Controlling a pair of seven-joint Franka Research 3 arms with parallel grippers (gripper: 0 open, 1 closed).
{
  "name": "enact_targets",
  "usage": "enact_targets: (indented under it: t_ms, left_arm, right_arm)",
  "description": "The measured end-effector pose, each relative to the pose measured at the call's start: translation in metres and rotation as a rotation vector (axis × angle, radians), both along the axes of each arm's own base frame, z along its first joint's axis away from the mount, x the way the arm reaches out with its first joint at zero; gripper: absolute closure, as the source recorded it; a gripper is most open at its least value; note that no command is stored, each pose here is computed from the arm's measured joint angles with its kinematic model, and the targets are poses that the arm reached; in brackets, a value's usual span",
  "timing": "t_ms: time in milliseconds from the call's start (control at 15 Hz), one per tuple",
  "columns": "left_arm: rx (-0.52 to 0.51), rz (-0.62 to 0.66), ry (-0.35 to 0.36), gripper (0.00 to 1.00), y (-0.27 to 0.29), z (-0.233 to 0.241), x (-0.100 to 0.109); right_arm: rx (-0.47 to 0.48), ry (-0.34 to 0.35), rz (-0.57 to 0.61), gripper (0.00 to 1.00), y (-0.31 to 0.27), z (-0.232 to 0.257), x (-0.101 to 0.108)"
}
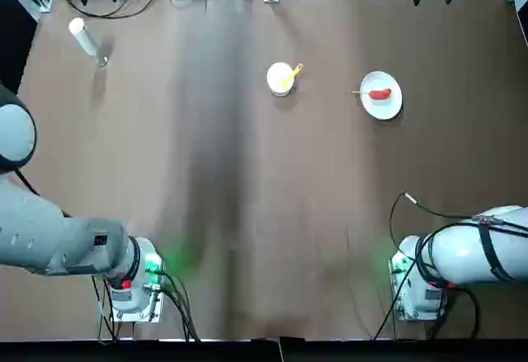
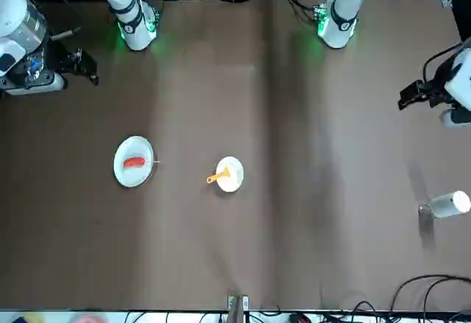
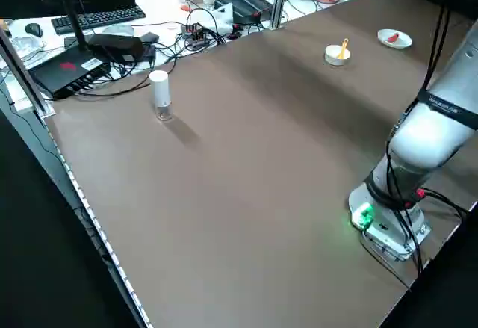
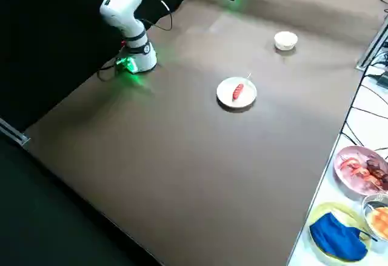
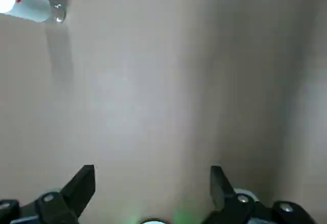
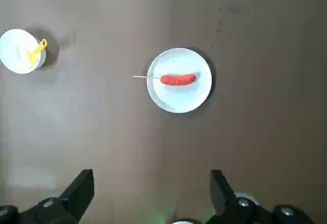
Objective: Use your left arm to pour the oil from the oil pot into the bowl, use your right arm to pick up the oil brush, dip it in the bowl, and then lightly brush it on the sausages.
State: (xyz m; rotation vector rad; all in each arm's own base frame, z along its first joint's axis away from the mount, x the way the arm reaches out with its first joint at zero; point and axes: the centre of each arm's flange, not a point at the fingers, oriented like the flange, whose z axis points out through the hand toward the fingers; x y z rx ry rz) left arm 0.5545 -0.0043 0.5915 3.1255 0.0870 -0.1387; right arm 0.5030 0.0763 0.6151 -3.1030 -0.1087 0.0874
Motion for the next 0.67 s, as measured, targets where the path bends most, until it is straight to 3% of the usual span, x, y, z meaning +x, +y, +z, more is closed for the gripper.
enact_targets:
  t_ms: [267,467,667]
  left_arm:
    - [-0.002,0.024,0.018,0.01,0.015,-0.014,0.008]
    - [-0.02,0.009,-0.028,0.01,0.003,-0.02,0.021]
    - [-0.107,-0.023,-0.055,0.01,-0.006,-0.035,0.037]
  right_arm:
    - [0.0,0.0,-0.002,0.0,-0.001,0.0,0.0]
    - [0.0,0.0,-0.005,0.0,-0.003,0.0,0.0]
    - [-0.001,-0.003,0.02,0.0,0.009,0.0,-0.001]
